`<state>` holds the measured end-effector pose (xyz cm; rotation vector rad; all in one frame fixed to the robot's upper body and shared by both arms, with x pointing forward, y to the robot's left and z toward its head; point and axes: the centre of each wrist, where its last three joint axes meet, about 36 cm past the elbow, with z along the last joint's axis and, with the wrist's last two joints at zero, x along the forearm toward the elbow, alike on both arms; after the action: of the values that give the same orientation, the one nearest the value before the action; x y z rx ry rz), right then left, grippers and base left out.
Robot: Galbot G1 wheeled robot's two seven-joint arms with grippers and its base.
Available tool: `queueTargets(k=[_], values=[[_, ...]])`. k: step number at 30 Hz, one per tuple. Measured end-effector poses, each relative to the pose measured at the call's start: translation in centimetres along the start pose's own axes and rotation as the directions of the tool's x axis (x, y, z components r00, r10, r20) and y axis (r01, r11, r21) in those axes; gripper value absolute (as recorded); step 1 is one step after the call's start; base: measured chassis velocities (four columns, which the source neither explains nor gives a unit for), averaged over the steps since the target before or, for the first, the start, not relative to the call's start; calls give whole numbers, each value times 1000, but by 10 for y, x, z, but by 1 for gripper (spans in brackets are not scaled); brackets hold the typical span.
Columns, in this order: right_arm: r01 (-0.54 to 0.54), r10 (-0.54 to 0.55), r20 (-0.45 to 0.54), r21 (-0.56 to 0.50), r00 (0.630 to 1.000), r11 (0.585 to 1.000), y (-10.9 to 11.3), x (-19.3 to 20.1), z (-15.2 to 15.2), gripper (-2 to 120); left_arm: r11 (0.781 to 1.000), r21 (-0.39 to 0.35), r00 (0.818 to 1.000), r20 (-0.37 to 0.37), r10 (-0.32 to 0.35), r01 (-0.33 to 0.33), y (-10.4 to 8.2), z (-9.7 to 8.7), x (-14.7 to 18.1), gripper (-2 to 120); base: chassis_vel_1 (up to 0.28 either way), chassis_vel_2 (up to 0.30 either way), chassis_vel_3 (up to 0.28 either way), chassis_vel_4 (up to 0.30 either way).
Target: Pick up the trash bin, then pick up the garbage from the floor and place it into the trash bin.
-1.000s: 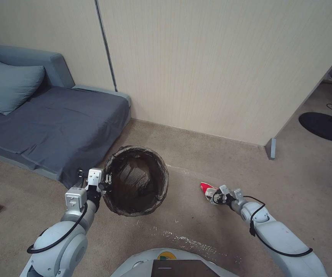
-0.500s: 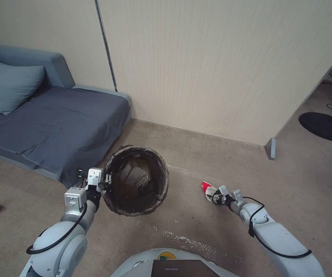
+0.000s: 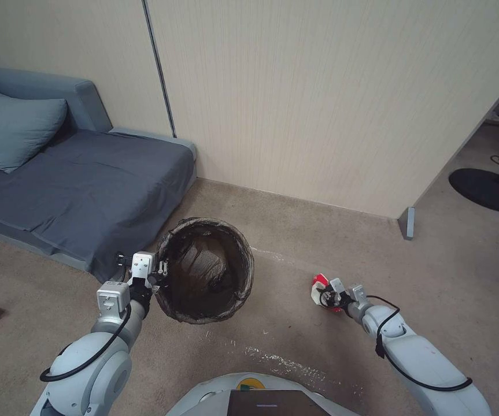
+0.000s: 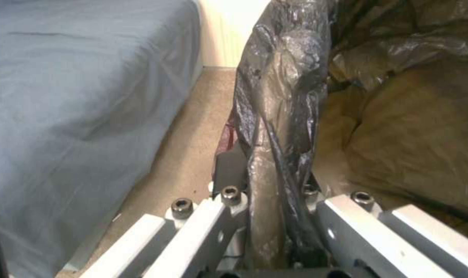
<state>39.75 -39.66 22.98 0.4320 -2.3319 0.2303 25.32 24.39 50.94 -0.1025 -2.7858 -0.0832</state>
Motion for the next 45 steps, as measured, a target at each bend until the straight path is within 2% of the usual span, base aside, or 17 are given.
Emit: queueTargets(k=[1, 8, 11, 16, 20, 27, 30, 35, 38, 40, 43, 45], values=[[-1, 1, 2, 0, 1000, 1000, 0, 0, 0, 0, 1000, 1, 1000, -1, 0, 0, 0, 0, 0, 3, 0, 0, 0, 0], [-14, 13, 24, 10, 1000, 1000, -1, 4, -1, 0, 1000, 7, 1000, -5, 0, 0, -2, 1, 1, 3, 0, 0, 0, 0], [-48, 43, 83, 56, 996, 997, -5, 14, -8, 0, 1000, 6, 1000, -5, -1, 1, -3, 0, 3, 3, 0, 0, 0, 0], [-70, 60, 130, 75, 990, 995, -8, 27, -17, 0, 1000, 6, 1000, -5, -3, 4, -3, 0, 4, 3, 0, 0, 0, 0], [-82, 66, 194, 73, 979, 994, -11, 50, -34, 0, 1000, 4, 1000, -2, -5, 5, -2, -1, 3, 3, 0, 0, 0, 0], [-89, 63, 324, 66, 944, 994, -3, 101, -75, 0, 1000, 3, 1000, -2, 1, -1, -3, -1, 2, 3, 0, 0, 0, 0], [-79, 42, 403, 74, 914, 994, 8, 131, -101, 0, 1000, 2, 1000, -8, 4, -4, -3, 0, 0, 3, 0, 0, 0, 0], [-62, 18, 466, 78, 884, 995, 21, 156, -123, 0, 1000, -4, 1000, -13, 5, -5, -3, 0, -1, 3, 0, 0, 0, 0], [-40, -26, 536, 111, 844, 993, 40, 178, -151, 0, 1000, -8, 1000, -18, 9, -9, -2, 0, -1, 3, 0, 0, 0, 0], [-32, -37, 550, 116, 834, 993, 44, 183, -157, 0, 1000, -9, 1000, -21, 9, -10, -2, 0, -1, 3, 0, 0, 0, 0], [23, -106, 602, 144, 791, 989, 68, 205, -189, 0, 1000, -12, 1000, -30, 9, -10, -1, 2, -2, 3, 0, 0, 0, 0], [39, -125, 606, 152, 785, 988, 73, 208, -195, 0, 1000, -12, 999, -31, 10, -10, -2, 2, -2, 3, 0, 0, 0, 0]])
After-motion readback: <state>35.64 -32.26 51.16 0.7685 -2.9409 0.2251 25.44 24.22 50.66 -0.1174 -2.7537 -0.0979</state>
